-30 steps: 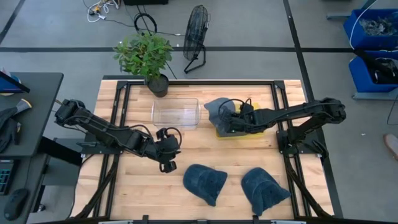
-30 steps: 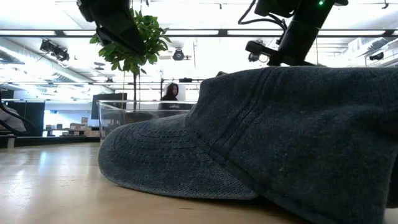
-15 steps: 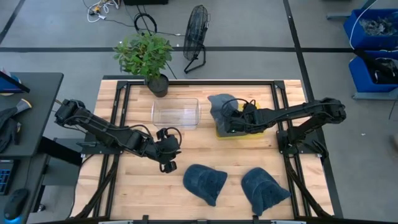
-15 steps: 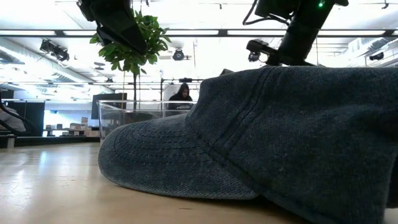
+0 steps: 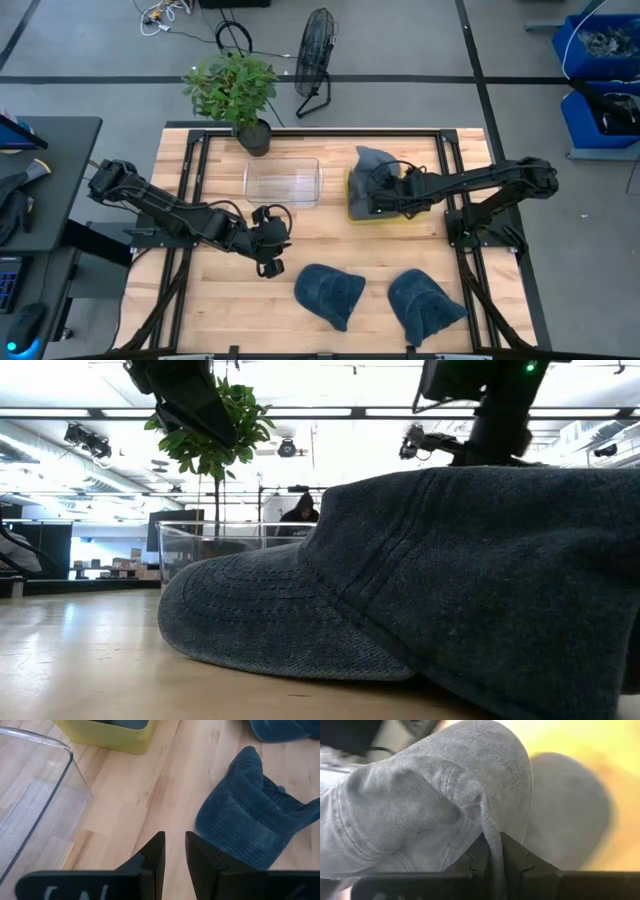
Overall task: Pick & Place hat
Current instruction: Put the gray cap into the yellow bin
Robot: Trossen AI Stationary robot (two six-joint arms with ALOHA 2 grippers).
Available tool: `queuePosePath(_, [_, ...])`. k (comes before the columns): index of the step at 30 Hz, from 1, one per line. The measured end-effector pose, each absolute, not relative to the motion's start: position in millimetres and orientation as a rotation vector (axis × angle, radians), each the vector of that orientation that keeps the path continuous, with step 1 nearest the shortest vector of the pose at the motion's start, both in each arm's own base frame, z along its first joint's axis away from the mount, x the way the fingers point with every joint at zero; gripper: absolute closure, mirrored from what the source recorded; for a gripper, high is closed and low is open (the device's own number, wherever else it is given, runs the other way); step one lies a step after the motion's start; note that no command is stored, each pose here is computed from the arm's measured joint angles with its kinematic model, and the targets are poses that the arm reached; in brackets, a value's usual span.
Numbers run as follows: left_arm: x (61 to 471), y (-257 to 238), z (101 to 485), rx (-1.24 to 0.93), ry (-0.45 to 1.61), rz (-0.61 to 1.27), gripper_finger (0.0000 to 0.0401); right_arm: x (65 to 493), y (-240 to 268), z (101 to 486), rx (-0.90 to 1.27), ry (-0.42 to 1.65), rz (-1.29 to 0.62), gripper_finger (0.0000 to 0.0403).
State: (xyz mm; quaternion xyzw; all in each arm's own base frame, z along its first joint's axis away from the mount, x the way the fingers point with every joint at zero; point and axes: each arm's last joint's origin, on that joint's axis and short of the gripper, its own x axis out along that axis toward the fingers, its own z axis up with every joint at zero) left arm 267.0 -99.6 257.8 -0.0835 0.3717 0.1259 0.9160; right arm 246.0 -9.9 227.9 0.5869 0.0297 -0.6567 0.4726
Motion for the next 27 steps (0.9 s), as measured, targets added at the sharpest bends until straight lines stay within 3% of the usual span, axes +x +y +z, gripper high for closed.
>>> queuePosePath(5, [267,-100,258,-0.173,0.763,0.259,0.0323,237,-6,226,1.525,0.168,-1.719,0.0371])
queuePosePath(15, [267,-100,258,-0.176,0.758,0.257,0.0323,243,-14,225,1.504,0.081,-1.686,0.0372])
queuePosePath(27, [269,-101,260,-0.190,0.732,0.249,0.0323,242,-12,273,1.493,0.152,-1.732,0.0372])
